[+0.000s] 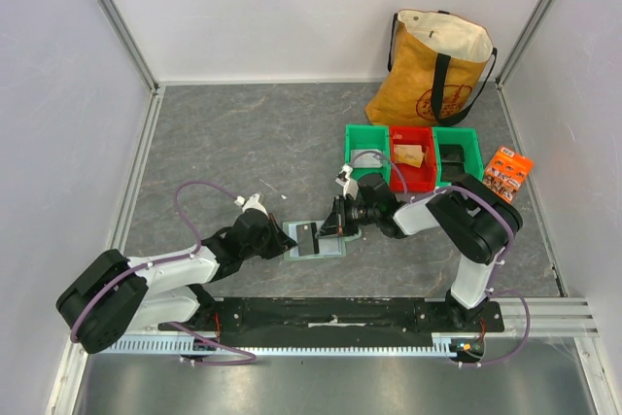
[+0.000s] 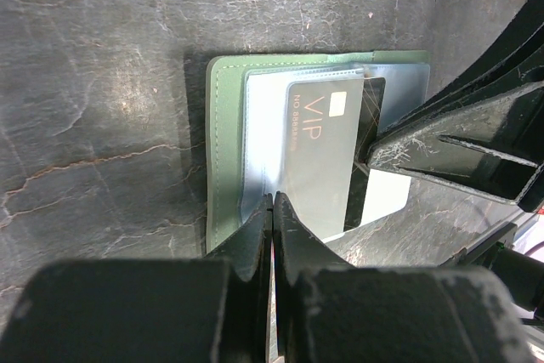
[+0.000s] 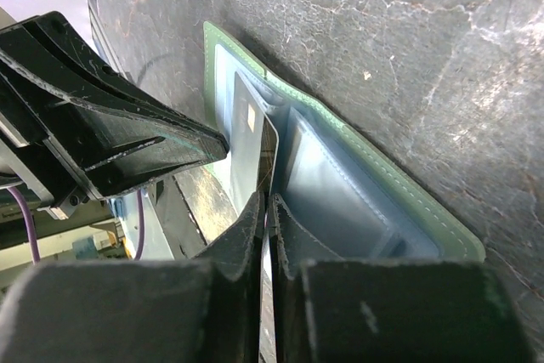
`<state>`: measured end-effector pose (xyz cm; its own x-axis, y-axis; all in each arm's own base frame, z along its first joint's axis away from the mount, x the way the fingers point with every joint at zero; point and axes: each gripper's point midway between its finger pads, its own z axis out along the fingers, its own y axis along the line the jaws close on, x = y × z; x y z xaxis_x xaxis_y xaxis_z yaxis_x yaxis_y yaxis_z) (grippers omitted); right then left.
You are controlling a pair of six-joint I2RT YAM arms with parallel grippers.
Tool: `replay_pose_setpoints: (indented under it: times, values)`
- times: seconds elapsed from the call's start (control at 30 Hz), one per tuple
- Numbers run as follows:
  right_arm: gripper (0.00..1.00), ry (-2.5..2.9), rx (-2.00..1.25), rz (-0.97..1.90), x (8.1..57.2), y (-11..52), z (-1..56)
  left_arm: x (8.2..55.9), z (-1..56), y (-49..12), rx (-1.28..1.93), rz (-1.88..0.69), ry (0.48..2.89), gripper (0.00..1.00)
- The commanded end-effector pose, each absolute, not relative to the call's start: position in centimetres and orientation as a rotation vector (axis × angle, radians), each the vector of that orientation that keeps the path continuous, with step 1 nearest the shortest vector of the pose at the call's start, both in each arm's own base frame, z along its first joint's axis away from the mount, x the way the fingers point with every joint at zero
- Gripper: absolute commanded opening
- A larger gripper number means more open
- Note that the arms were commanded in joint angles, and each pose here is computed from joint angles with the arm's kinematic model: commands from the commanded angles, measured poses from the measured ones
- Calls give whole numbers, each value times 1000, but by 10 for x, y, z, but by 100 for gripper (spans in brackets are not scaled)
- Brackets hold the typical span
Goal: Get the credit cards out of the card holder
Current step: Remove the credit card from the card holder.
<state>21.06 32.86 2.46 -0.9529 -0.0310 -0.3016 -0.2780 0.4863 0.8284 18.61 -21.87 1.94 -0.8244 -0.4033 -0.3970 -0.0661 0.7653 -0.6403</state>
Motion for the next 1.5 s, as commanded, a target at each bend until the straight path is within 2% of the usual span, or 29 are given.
replay_pose_setpoints:
  times: [0.0, 0.1, 0.4, 0.47, 0.57, 1.1, 1.13, 1.2, 1.3, 1.47]
  values:
    - [13, 2471, -293, 1446, 216, 330, 32, 173, -6, -197, -385, -723, 2519, 2]
    - [18, 2467, -277, 1474, 215, 334, 31, 173, -6, -198, -382, -725, 2521, 2]
    - [19, 2480, -273, 1497, 210, 343, 22, 173, -6, -198, -385, -731, 2517, 2]
    - [15, 2480, -280, 1502, 209, 344, 22, 173, -6, -197, -387, -729, 2516, 2]
    - [1, 2491, -290, 1478, 208, 340, 21, 172, -7, -197, -394, -730, 2520, 2]
    - [0, 2536, -329, 1299, 221, 290, 29, 174, -2, -200, -366, -775, 2494, 2]
    - [0, 2537, -332, 1321, 219, 292, 29, 176, 5, -205, -339, -811, 2469, 3]
    - [1, 2536, -323, 1347, 218, 294, 27, 182, 34, -224, -226, -952, 2368, 16]
    - [1, 2542, -312, 1366, 218, 296, 23, 191, 66, -244, -110, -1061, 2284, 29]
    - [1, 2538, -298, 1387, 218, 298, 19, 206, 93, -272, -5, -1131, 2238, 31]
